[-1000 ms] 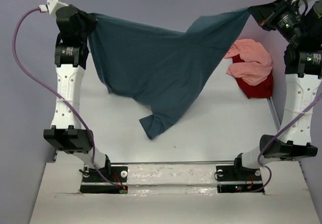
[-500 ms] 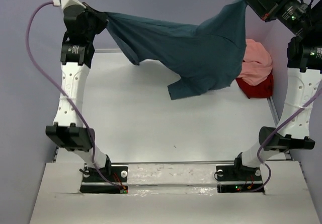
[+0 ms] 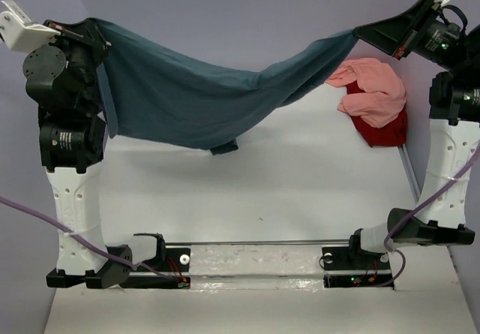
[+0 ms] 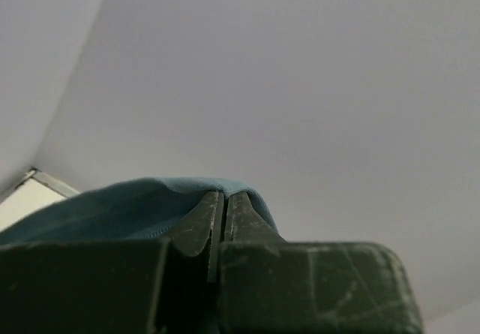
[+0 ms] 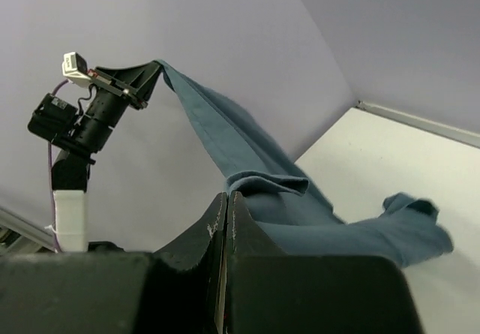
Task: Fold and stack the t-shirts
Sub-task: Flatten out the tshirt
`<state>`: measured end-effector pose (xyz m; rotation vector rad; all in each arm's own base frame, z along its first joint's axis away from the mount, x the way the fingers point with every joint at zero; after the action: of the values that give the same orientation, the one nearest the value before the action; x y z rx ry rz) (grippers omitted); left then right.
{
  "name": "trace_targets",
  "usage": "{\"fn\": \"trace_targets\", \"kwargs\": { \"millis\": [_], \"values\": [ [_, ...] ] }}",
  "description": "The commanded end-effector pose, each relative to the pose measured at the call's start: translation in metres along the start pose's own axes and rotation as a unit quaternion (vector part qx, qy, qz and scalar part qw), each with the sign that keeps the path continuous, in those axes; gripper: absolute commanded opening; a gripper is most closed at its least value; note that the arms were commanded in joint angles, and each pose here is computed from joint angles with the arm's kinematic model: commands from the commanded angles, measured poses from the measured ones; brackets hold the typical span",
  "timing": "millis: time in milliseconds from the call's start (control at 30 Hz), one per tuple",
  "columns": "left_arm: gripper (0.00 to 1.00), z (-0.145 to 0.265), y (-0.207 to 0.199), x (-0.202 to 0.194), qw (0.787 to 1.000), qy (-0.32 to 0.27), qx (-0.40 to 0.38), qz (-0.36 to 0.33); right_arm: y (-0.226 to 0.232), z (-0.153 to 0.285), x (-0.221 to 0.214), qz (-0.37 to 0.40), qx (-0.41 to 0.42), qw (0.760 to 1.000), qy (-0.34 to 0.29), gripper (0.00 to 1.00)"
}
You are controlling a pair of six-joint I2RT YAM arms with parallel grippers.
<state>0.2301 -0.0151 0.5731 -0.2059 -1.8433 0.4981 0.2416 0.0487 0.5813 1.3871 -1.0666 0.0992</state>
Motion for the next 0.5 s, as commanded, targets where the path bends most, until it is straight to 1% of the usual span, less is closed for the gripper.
{"fn": "trace_targets", "kwargs": {
  "millis": [0,33,100,133,167,200,233,267,300,333,367,400,433,467],
  "values": [
    [0.00,0.005,0.012,0.023,0.995,-0.057,0.086,-0.016,0.046,0.020,-0.004,0.079,0.031,0.996,-0.032,0.00],
    [0.00,-0.004,0.014,0.015,0.994,-0.044,0.098,-0.020,0.039,0.019,0.000,0.072,0.022,0.996,-0.044,0.00],
    [0.00,-0.016,0.012,0.011,0.994,-0.040,0.103,-0.017,0.020,0.016,0.011,0.054,0.000,0.997,-0.063,0.00],
    [0.00,-0.032,0.012,-0.003,0.994,-0.023,0.107,-0.021,0.008,0.015,0.017,0.048,-0.020,0.995,-0.084,0.00],
    [0.00,-0.043,0.011,-0.012,0.994,-0.011,0.107,-0.022,-0.001,0.013,0.020,0.042,-0.031,0.994,-0.091,0.00],
    [0.00,-0.051,0.008,-0.017,0.995,-0.001,0.094,-0.021,-0.022,0.008,0.026,0.023,-0.047,0.994,-0.093,0.00],
    [0.00,-0.073,0.008,-0.042,0.995,0.029,0.091,-0.024,-0.039,0.005,0.030,0.016,-0.060,0.994,-0.095,0.00],
    [0.00,-0.082,0.004,-0.050,0.996,0.044,0.073,-0.021,-0.055,0.005,0.035,0.006,-0.075,0.992,-0.099,0.00],
    [0.00,-0.105,0.007,-0.082,0.993,0.085,0.076,-0.025,-0.069,0.002,0.038,-0.007,-0.086,0.991,-0.098,0.00],
    [0.00,-0.115,0.006,-0.096,0.991,0.106,0.075,-0.008,-0.103,-0.005,0.046,-0.032,-0.101,0.990,-0.089,0.00],
    [0.00,-0.125,0.006,-0.109,0.989,0.127,0.072,-0.003,-0.119,-0.007,0.051,-0.028,-0.115,0.989,-0.089,0.00],
    [0.00,-0.132,0.000,-0.111,0.989,0.137,0.052,0.005,-0.134,-0.010,0.055,-0.034,-0.128,0.987,-0.090,0.00],
    [0.00,-0.149,0.005,-0.142,0.983,0.173,0.061,0.008,-0.156,-0.012,0.066,-0.032,-0.145,0.984,-0.094,0.00],
    [0.00,-0.155,0.002,-0.144,0.982,0.178,0.056,0.015,-0.165,-0.014,0.071,-0.026,-0.154,0.983,-0.098,0.00]
  ]
}}
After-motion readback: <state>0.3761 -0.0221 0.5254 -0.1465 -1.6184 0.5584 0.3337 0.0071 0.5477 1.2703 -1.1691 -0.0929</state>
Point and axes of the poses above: each gripper's point midway between its finger pads, its own z axis back along the fingers, its own y axis along the line the jaws close on, x = y × z, the point moved 10 cm from there along z, back along the fingers, and after that the axes turned 14 degrees about -z, right-handed, at the moved point
